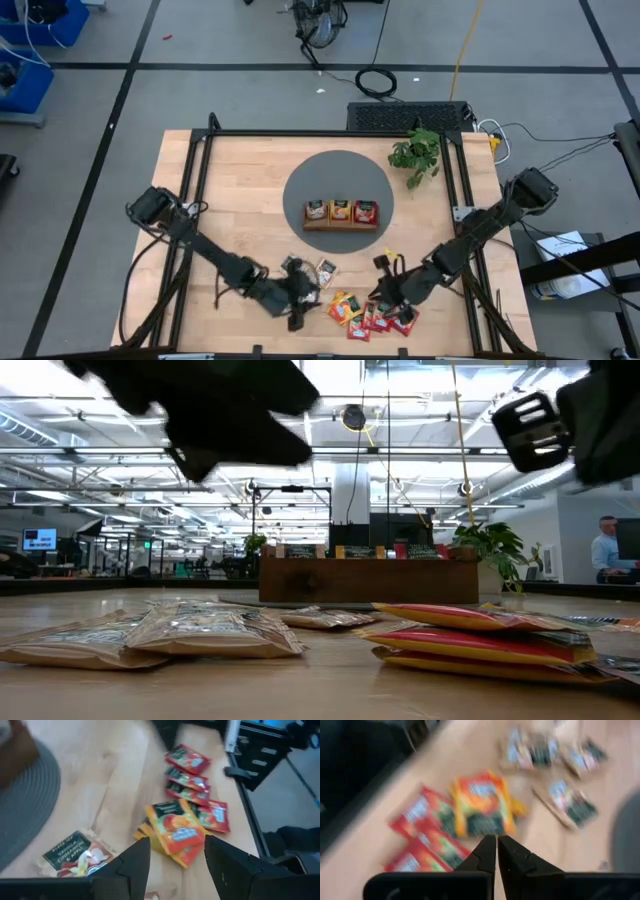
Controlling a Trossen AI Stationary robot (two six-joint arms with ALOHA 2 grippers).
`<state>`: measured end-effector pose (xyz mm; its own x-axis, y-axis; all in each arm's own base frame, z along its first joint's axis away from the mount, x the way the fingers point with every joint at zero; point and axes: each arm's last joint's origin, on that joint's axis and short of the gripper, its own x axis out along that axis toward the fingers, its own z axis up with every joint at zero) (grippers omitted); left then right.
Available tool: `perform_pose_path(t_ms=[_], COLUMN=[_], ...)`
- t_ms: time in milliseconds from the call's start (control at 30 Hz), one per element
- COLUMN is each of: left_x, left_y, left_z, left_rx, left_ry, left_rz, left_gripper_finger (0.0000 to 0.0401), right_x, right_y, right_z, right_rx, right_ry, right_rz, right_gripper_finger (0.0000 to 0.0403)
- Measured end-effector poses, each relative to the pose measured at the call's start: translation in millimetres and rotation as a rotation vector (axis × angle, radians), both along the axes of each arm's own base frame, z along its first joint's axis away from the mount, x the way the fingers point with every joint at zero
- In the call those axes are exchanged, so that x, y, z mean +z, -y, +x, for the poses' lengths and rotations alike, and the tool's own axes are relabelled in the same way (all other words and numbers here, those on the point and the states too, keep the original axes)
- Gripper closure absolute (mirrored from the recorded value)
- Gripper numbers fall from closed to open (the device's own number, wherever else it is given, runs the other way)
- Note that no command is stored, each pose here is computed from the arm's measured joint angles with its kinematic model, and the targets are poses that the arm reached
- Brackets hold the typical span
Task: Pick & Place Tea
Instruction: Put the top orange tea bag into the middle slot of the wooden organizer
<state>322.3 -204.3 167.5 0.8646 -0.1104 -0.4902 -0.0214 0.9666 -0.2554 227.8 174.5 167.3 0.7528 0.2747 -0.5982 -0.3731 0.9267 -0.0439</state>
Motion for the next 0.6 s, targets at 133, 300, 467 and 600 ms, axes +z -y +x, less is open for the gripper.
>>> perform_pose_path(t_ms=[133, 300, 467, 600], left_x=[-8.3, -18.2, -26.4, -27.2], left_y=[-9.6, -3.6, 10.3, 24.9], left_z=[9.5, 21.6, 34.3, 38.3], left_rx=[-0.028, -0.108, -0.216, -0.301], left_ry=[-0.04, -0.043, -0.039, -0.072], left_rz=[-0.061, -0.06, 0.053, 0.163], left_gripper_finger=[0.0213, 0.0213, 0.0213, 0.0213], right_x=[-9.4, -24.6, -24.9, -21.2], right_y=[-1.7, 6.5, 10.0, 13.9], right_z=[-11.0, -24.2, -25.3, -20.1], right_rx=[0.029, 0.026, -0.035, -0.1], right_ry=[0.11, 0.117, 0.121, 0.118], right_rz=[0.095, 0.196, 0.315, 0.418], right_gripper_finger=[0.0392, 0.0375, 0.0346, 0.0323])
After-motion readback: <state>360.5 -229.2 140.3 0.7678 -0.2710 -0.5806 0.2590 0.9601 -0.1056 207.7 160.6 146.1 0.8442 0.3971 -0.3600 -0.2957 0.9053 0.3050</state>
